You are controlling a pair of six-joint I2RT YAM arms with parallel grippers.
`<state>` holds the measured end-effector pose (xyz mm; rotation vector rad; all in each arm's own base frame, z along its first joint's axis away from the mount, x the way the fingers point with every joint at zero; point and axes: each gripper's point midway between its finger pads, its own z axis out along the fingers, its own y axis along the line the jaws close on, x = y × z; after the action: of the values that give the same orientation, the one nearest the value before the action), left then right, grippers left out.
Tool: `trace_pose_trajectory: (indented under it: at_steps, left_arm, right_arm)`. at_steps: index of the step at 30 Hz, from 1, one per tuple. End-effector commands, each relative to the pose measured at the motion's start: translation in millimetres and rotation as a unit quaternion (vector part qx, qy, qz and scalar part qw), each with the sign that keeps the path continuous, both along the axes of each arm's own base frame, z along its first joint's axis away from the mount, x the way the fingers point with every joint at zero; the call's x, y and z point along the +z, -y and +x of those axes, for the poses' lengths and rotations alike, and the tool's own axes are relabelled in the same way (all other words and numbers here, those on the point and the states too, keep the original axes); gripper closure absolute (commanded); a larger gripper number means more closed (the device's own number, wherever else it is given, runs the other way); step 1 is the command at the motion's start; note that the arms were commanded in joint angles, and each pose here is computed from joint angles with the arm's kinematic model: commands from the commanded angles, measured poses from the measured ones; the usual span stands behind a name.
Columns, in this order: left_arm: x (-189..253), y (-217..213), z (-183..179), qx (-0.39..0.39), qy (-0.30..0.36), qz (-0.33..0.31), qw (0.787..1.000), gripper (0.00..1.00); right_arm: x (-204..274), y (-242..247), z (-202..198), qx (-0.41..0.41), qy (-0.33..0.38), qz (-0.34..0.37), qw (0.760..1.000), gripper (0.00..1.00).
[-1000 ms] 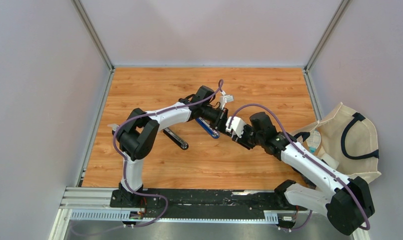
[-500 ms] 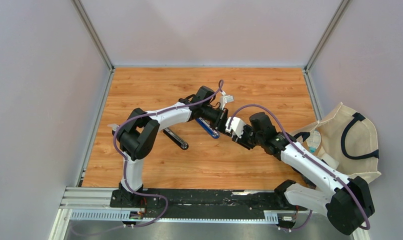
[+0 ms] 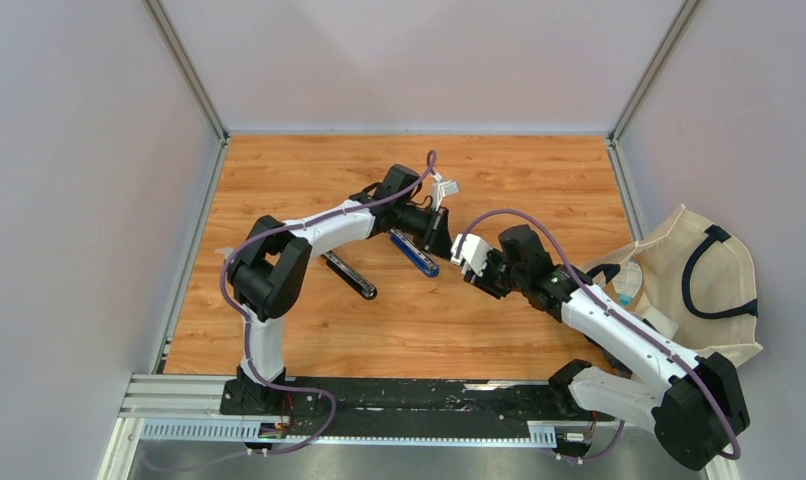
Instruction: Load the staples into the stapler
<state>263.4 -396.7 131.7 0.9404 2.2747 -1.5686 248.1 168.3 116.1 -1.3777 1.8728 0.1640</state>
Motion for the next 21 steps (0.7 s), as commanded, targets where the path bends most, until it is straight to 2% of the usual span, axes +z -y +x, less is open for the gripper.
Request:
trace_pose_trajectory:
  at_steps: [1,9,14,21]
  left_arm:
    - [39.6,-12.7,19.5,0.025,0.050,-0.036,0.998,1.00]
    - [39.0,-15.1,21.8,0.030,0.048,-0.041,0.998,1.00]
    - [22.6,-5.6,14.4,0.019,0.032,-0.028,0.999,0.77]
    - [18.1,12.8,2.4,-0.005,0.025,-0.023,0.999,0.73]
  right_arm:
    - [-4.2,6.7,-1.9,-0.003,0.001,-0.010,1.000,0.58]
    - [-5.0,7.5,-0.1,-0.009,-0.002,-0.009,1.000,0.58]
    - [1.0,2.8,-3.0,-0.002,-0.005,0.006,1.000,0.58]
    - [3.9,-1.2,-6.6,0.007,-0.010,0.016,1.000,0.58]
